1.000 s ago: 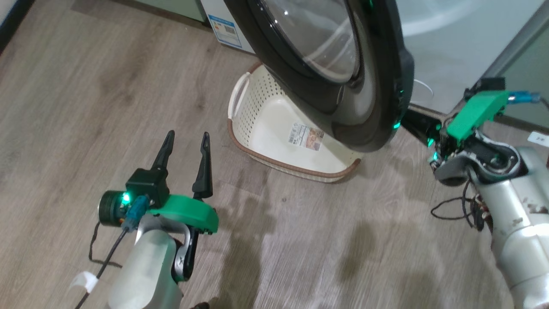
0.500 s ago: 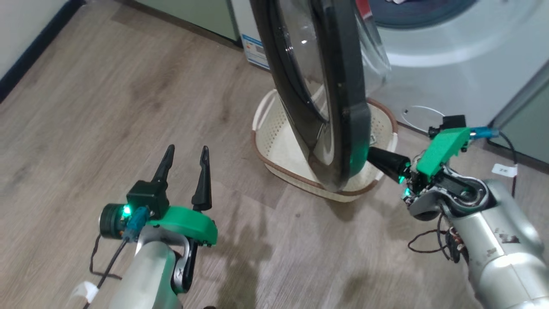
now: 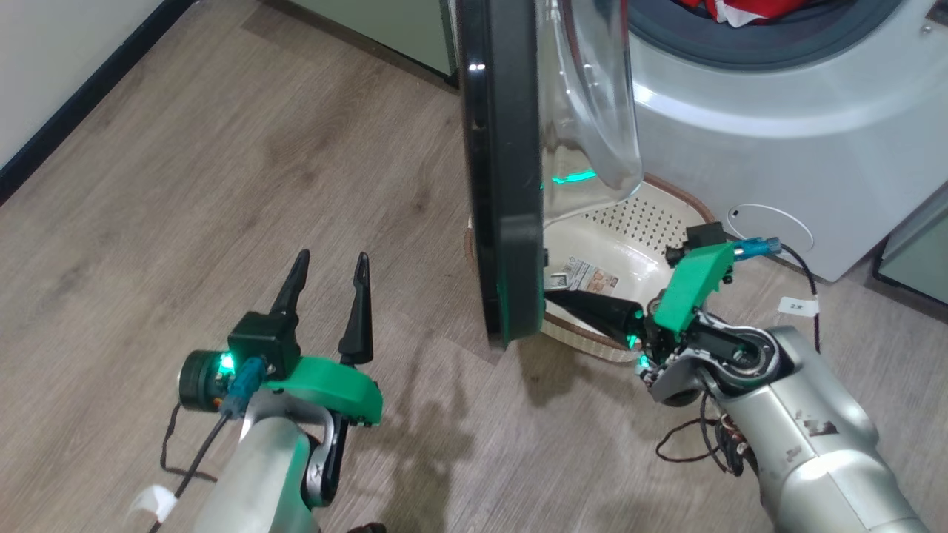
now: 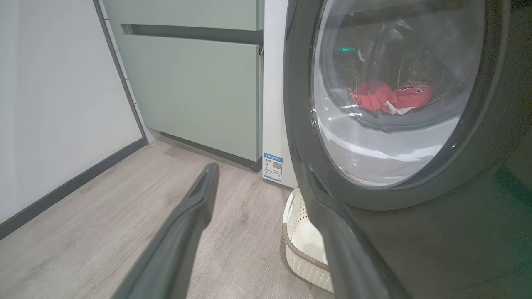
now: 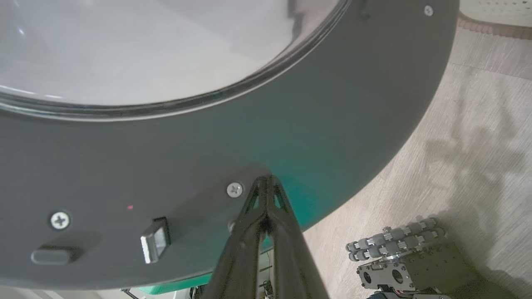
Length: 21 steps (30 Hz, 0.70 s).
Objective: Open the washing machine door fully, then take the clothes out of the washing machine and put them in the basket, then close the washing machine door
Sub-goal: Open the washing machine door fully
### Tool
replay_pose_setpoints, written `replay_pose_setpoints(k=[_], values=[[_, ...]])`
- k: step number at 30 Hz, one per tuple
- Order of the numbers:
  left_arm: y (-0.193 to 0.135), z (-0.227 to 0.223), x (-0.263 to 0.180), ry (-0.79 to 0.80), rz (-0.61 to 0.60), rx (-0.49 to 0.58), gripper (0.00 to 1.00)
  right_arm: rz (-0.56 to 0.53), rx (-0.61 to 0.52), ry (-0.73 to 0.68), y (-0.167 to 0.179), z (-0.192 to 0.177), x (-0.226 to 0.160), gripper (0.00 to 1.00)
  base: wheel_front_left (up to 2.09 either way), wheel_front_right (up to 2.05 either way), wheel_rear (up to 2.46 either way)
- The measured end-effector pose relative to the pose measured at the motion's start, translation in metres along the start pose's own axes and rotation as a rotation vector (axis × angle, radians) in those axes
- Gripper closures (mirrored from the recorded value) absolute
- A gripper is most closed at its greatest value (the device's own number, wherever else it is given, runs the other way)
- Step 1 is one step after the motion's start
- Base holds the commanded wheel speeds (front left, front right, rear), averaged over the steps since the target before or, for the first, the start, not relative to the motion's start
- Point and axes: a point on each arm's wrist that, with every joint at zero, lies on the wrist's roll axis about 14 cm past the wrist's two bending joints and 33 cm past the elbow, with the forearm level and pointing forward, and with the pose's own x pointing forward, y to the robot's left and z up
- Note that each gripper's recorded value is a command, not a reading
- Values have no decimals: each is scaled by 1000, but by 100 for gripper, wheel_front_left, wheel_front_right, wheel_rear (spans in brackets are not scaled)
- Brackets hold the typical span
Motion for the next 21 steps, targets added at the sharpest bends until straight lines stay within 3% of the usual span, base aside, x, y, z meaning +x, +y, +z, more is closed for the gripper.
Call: replay_pose_setpoints(k=[6,12,13,14,21], values=[[0,5,-1,-15,-1,-8,0,-1,-11,7,5,-5,2,100,0,0,0],[4,5,-9,-21,-13,-18,0,-11,-20,-107,11,3,-8,100,0,0,0],[5,3,-11,-16,-15,-15,0,-18,-17,-127,9,2,-11,73,0,0,0],[7,1,-13,-14,-15,-9,0,-28,-15,-151,6,1,-15,2,0,0,0],[14,2,-10,-26,-52,10,0,-82,-19,-357,-6,8,-56,0,0,0,0]])
